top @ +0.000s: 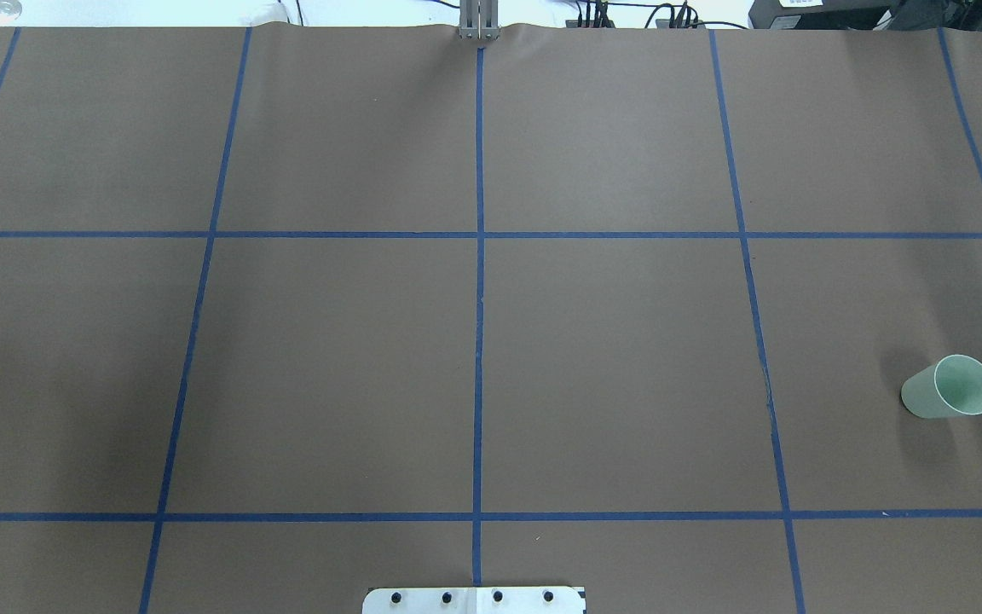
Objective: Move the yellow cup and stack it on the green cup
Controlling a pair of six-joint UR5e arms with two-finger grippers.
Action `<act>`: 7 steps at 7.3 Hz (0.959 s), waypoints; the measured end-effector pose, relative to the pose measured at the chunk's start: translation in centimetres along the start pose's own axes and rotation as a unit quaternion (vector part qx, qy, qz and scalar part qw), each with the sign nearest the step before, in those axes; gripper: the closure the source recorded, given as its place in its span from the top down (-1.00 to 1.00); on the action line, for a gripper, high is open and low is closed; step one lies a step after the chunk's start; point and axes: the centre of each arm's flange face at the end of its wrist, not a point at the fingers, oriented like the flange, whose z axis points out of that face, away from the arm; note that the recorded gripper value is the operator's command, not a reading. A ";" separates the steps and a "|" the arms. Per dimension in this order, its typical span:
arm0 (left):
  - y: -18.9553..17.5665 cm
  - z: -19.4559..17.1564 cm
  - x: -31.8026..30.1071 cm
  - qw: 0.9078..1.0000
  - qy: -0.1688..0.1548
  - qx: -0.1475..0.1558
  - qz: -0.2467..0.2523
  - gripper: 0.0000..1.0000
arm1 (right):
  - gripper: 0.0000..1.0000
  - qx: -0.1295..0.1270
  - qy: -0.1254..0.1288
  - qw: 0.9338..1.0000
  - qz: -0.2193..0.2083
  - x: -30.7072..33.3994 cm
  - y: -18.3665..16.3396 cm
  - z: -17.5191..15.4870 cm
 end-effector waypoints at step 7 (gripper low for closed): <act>0.5 1.8 2.6 0.998 0.017 0.002 -0.056 1.00 | 1.00 0.000 -0.002 1.000 -0.026 -2.1 -0.5 1.3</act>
